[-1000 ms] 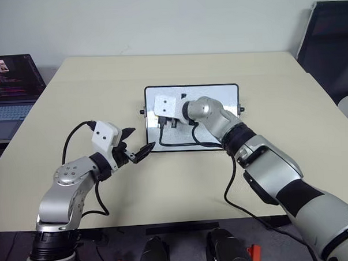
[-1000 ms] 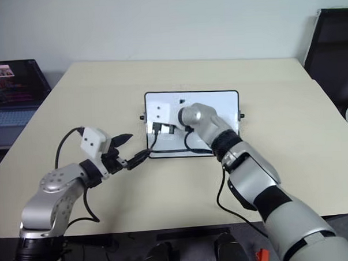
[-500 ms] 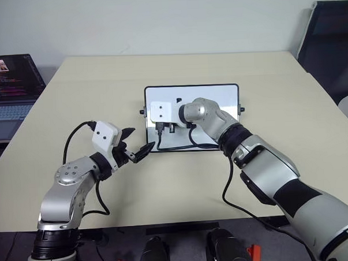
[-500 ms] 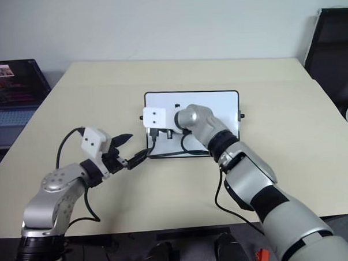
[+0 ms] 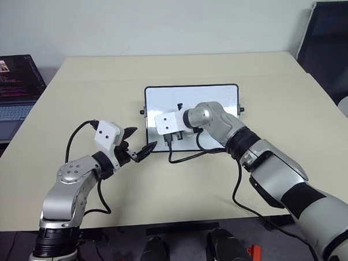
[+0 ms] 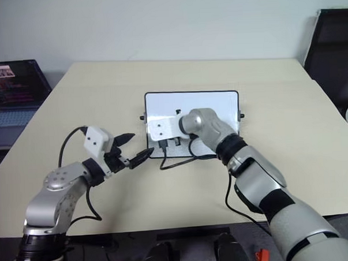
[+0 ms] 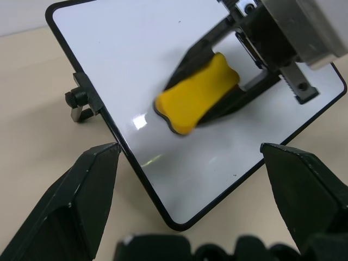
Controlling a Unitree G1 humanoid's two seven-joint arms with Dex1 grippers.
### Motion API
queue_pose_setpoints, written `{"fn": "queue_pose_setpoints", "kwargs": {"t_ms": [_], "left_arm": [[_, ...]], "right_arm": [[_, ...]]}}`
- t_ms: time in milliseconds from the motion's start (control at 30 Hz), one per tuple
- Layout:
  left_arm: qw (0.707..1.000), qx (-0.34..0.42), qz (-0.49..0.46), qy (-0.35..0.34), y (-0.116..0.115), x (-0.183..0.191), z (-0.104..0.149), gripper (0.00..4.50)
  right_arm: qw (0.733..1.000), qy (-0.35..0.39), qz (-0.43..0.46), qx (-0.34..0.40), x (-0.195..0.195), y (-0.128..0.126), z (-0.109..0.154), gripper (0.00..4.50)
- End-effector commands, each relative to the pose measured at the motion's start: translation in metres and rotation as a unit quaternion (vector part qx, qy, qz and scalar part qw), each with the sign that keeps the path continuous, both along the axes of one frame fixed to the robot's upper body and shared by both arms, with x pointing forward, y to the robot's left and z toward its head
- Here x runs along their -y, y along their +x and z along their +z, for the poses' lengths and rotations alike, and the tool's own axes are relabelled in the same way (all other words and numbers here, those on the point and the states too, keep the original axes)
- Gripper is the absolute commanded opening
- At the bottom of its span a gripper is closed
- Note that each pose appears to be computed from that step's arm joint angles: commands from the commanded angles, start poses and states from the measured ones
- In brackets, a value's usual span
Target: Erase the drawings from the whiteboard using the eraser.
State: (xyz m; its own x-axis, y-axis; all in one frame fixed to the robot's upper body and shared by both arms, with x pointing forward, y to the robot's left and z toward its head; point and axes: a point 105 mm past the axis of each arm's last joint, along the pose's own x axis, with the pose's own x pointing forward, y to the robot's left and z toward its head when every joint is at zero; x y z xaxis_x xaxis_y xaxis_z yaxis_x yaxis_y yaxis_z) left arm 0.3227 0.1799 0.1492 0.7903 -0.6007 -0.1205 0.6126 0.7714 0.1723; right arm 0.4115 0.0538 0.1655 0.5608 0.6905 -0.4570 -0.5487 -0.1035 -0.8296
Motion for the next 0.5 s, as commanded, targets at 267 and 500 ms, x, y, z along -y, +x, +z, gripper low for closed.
{"fn": "queue_pose_setpoints", "kwargs": {"t_ms": [267,500], "left_arm": [[1.0,0.026,-0.009,0.003,0.003,0.002,0.013,4.5],[1.0,0.027,-0.014,0.002,0.004,0.003,0.014,4.5]], "right_arm": [[0.995,0.053,-0.087,-0.006,0.032,0.023,0.016,1.33],[0.982,0.085,-0.167,-0.002,0.083,0.044,0.033,1.33]]}}
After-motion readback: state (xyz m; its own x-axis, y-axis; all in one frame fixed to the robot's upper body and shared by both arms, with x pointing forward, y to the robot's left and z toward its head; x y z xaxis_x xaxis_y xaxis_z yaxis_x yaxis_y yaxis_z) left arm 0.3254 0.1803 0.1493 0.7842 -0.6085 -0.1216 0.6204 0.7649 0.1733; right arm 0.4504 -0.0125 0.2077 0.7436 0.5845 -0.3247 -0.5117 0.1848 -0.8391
